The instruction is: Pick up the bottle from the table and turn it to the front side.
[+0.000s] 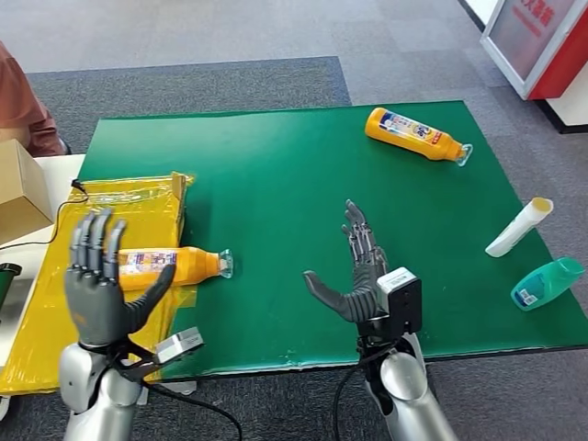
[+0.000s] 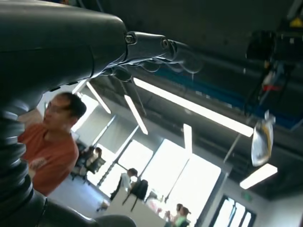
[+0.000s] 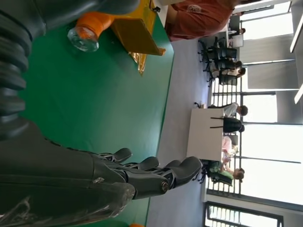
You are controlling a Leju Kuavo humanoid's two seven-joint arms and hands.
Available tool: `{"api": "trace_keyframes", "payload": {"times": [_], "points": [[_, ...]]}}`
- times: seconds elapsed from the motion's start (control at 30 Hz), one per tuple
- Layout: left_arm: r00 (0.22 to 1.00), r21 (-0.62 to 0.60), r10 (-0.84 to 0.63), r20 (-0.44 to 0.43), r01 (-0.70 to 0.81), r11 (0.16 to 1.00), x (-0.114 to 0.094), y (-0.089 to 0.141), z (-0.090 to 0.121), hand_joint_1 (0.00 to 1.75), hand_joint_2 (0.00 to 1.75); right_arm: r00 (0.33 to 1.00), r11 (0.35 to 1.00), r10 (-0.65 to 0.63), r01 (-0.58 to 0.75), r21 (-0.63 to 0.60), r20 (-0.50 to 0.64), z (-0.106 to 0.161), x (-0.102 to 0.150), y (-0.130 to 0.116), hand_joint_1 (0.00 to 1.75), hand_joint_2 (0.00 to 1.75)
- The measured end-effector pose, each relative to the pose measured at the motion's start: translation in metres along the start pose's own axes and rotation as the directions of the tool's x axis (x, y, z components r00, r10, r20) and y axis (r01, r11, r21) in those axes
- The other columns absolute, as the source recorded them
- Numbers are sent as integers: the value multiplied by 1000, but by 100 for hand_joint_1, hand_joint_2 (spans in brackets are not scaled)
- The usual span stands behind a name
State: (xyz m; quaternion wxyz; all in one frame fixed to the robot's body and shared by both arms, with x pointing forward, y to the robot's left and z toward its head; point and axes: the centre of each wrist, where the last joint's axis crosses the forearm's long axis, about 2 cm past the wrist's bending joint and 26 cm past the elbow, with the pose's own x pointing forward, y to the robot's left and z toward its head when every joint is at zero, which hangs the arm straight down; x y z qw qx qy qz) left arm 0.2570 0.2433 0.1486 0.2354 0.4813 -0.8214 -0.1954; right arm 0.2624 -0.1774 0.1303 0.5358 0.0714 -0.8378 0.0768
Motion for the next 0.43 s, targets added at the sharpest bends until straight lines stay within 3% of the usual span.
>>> {"api": "trace_keyframes", "payload": {"times": [0.1,0.2,0.27,0.3,0.33,0.37,0.4,0.43], "points": [[1000,99,-15,6,14,995,3,24,-9,0,175,1000,1000,15,-15,-8,-14,5,-2,2,0,175],[1000,157,24,-13,-21,987,12,40,-5,0,175,999,999,36,-37,-19,-27,9,-4,3,0,175],[988,155,136,-79,-122,980,19,41,3,0,175,998,999,48,-49,-17,-38,12,-4,3,0,175],[952,145,264,-151,-243,959,23,38,6,0,175,998,999,51,-51,-9,-45,13,-5,4,0,175],[867,135,434,-244,-413,901,28,32,9,0,175,997,999,47,-46,9,-53,15,-5,4,0,175],[713,140,616,-335,-609,781,35,24,13,0,175,998,999,30,-28,37,-62,17,-6,5,0,175],[511,168,761,-400,-776,609,41,16,19,0,175,998,997,2,3,72,-70,18,-6,6,0,175],[394,189,817,-422,-843,504,45,13,22,0,175,997,996,-14,21,91,-74,18,-6,7,0,175]]}}
